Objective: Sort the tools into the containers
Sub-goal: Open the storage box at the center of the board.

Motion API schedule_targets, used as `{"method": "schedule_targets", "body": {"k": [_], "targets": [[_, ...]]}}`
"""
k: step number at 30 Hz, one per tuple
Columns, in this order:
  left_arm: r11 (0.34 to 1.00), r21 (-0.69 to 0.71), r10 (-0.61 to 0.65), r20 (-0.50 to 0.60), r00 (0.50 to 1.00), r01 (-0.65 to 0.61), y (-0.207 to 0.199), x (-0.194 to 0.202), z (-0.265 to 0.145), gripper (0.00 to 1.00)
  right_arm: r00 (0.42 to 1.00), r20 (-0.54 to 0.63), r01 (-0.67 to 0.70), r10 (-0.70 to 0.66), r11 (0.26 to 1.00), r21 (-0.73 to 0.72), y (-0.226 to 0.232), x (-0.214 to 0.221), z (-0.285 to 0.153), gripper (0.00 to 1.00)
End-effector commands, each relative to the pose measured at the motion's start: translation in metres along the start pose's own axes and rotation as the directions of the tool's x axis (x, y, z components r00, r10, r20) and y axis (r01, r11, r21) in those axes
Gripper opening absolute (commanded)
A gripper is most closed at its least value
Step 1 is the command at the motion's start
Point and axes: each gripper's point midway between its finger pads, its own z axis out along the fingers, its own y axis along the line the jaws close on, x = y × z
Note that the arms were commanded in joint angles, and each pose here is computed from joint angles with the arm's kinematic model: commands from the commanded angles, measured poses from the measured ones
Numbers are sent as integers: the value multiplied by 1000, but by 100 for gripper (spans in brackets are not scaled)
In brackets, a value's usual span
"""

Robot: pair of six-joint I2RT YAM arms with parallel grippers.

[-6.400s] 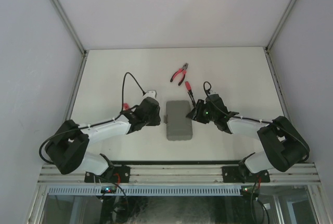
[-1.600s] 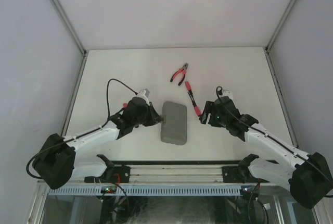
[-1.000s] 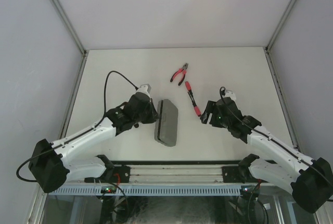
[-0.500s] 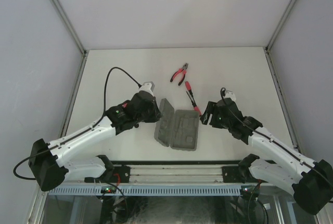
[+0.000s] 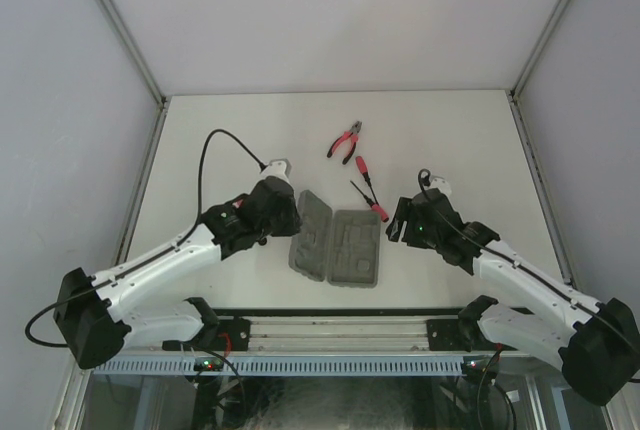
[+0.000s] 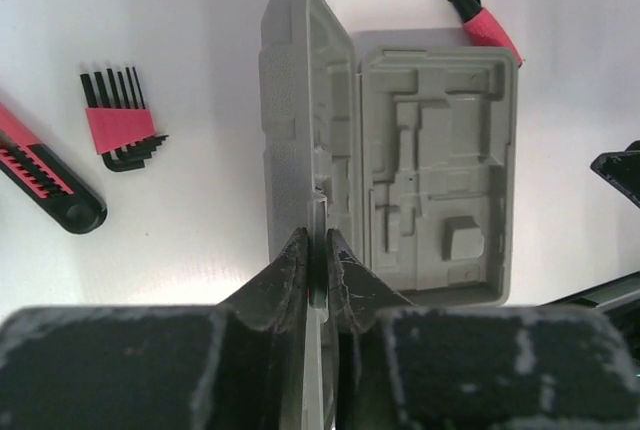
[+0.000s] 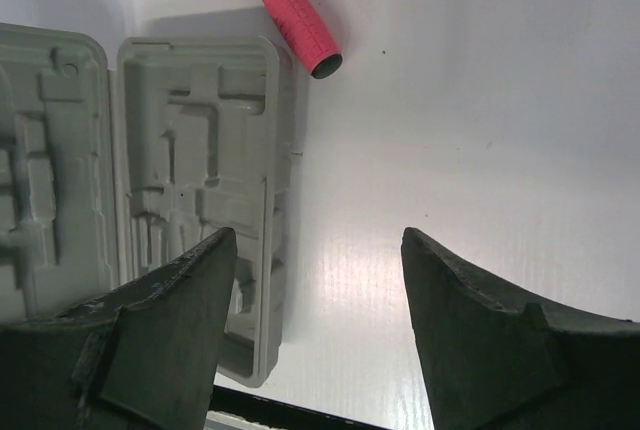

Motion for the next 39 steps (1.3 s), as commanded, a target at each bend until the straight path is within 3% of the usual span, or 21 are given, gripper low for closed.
{"method": "schedule_targets", "body": {"k": [1, 7, 11, 16, 25, 31, 39], "targets": [[1000, -18, 6, 25, 1000, -6, 15, 4, 0, 18, 999, 38, 3, -2, 1000, -19, 11, -14, -2, 66], [999, -52, 6, -1, 1000, -6, 37, 26, 2, 52, 999, 36, 3, -2, 1000, -17, 12, -13, 0, 66], [997, -75, 1, 0, 1000, -1, 48, 32, 1, 62, 999, 42, 2, -1, 1000, -24, 14, -14, 1, 65], [996, -87, 7, 27, 1000, -5, 52, 25, -5, 64, 998, 58, 10, -7, 999, -53, 20, -18, -1, 64], [997, -73, 46, 69, 997, -41, 43, 3, -9, 63, 997, 68, 38, -22, 969, -245, 59, -27, -9, 54], [997, -35, 70, 53, 996, -68, 33, 5, 3, 57, 998, 1, 60, -62, 966, -250, 70, -19, 5, 42], [993, -78, 91, 9, 996, -90, 47, 25, 19, 56, 990, -84, 100, -116, 979, -178, 66, -3, 29, 32]]}}
